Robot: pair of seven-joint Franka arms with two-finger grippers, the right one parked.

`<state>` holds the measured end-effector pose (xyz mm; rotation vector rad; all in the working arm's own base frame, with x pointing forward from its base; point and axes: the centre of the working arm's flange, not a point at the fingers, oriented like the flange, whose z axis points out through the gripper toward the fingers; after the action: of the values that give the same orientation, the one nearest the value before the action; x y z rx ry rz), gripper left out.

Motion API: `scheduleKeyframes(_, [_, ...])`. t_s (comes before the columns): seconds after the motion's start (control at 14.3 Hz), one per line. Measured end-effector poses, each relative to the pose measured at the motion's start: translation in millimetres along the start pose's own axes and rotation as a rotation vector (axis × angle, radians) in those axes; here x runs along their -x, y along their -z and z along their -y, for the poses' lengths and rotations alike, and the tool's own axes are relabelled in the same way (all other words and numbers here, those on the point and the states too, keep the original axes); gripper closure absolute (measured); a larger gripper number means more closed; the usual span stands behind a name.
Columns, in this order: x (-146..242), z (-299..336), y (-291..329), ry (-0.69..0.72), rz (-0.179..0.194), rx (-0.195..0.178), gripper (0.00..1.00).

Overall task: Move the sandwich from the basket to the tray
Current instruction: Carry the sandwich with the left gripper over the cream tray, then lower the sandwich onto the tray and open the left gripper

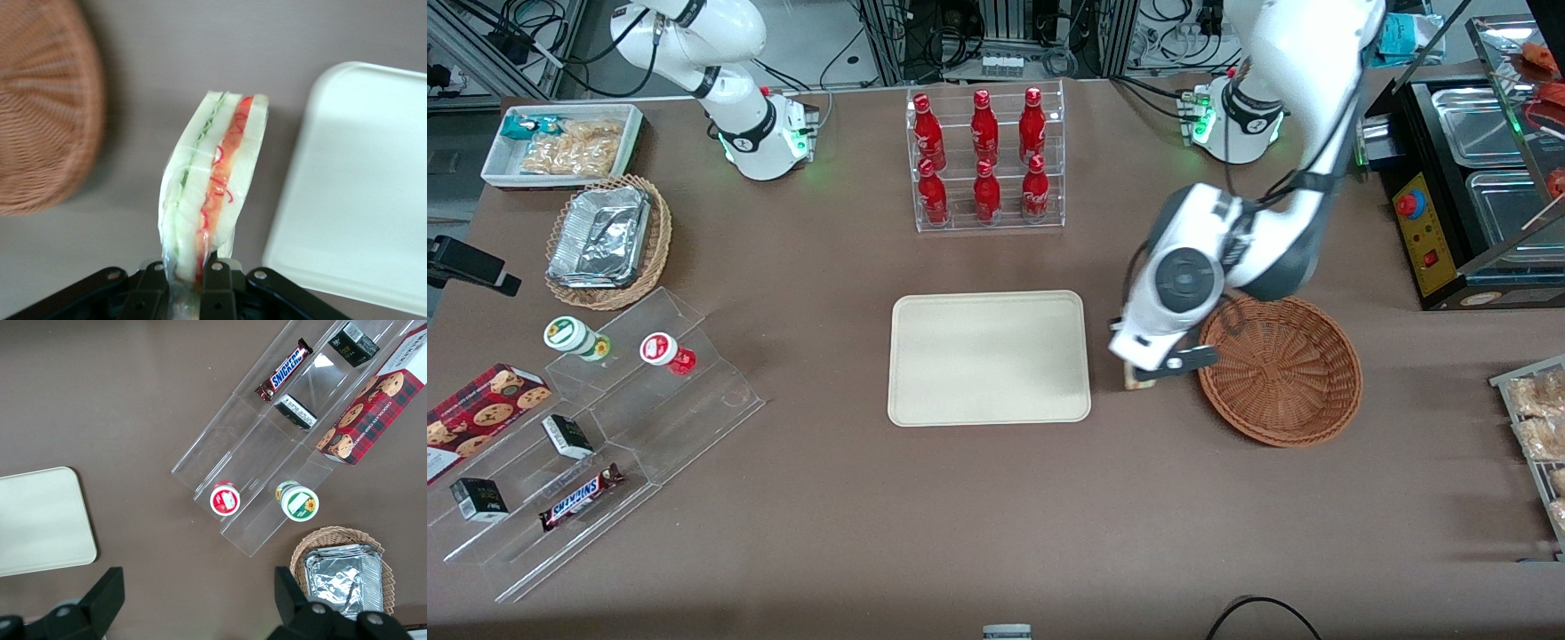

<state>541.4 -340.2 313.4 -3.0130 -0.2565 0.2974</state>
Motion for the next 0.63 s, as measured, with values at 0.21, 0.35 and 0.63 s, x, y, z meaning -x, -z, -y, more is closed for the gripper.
scheduleKeyframes(0.21, [12.5,-73.6,-12.1,0.024,-0.024,0.019,0.86])
scheduleKeyframes(0.35, [24.3,-113.9,-21.0,0.051,-0.044,0.039,0.86])
scheduleKeyframes(0.63, [58.3,-170.5,-32.3,0.064,-0.061,0.053,0.86])
